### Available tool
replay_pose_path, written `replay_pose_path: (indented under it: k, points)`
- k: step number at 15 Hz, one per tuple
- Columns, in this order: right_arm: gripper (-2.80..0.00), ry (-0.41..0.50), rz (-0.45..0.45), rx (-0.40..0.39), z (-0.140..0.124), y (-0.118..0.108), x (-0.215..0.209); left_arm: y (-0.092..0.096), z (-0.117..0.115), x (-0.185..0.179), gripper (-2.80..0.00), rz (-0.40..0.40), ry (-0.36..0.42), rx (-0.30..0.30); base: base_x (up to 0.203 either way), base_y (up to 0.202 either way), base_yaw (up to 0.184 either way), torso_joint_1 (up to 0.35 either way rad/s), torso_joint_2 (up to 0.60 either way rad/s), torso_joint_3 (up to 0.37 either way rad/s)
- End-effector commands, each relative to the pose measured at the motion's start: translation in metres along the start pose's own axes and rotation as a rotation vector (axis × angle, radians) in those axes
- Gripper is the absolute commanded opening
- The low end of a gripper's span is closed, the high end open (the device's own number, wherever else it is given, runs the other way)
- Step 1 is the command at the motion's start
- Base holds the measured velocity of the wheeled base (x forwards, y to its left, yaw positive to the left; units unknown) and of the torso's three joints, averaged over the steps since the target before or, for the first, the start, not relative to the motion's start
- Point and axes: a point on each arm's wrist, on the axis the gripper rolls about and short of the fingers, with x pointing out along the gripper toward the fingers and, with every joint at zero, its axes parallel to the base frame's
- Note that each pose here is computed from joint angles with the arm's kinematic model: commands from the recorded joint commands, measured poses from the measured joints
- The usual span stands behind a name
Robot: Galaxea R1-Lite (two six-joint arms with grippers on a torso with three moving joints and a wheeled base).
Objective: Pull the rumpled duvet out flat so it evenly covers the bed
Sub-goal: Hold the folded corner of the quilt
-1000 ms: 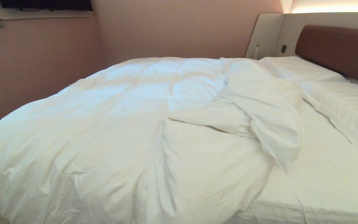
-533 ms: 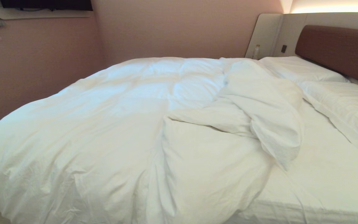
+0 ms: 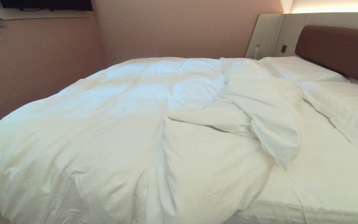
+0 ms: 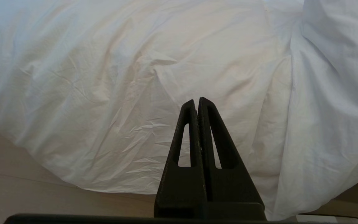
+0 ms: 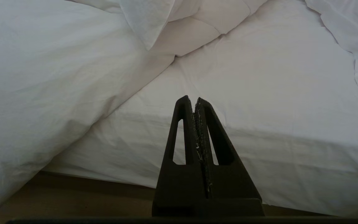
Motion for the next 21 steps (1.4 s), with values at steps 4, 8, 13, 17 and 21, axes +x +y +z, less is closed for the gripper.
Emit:
replay_pose_path:
  k: [4, 8, 13, 17, 21]
  points:
    - [-2.80, 0.002, 0.000, 0.000, -0.0001, 0.0000, 0.0001, 0.0000, 0.0000, 0.0000, -2.80, 0.001, 0.000, -0.001, 0.000, 0.000, 0.000, 0.000, 0.00, 0.000]
    - [-2.80, 0.001, 0.000, -0.002, 0.0000, 0.0000, 0.0001, 0.0000, 0.0000, 0.0000, -2.80, 0.000, 0.000, -0.001, 0.000, 0.000, 0.000, 0.000, 0.00, 0.000]
    - [-2.80, 0.001, 0.000, 0.000, 0.0000, 0.0000, 0.0001, 0.0000, 0.0000, 0.0000, -2.80, 0.000, 0.000, 0.008, 0.000, 0.000, 0.000, 0.000, 0.00, 0.000]
    - [-2.80, 0.001, 0.000, 0.000, 0.0000, 0.0000, 0.0001, -0.0001, -0.0004, 0.0000, -2.80, -0.006, 0.002, 0.050, 0.000, 0.000, 0.000, 0.000, 0.00, 0.000]
    - [-2.80, 0.001, 0.000, 0.000, 0.0000, 0.0000, 0.0001, -0.0001, -0.0004, 0.0001, -2.80, -0.006, 0.001, 0.042, -0.129, 0.000, -0.002, 0.002, 0.01, 0.003]
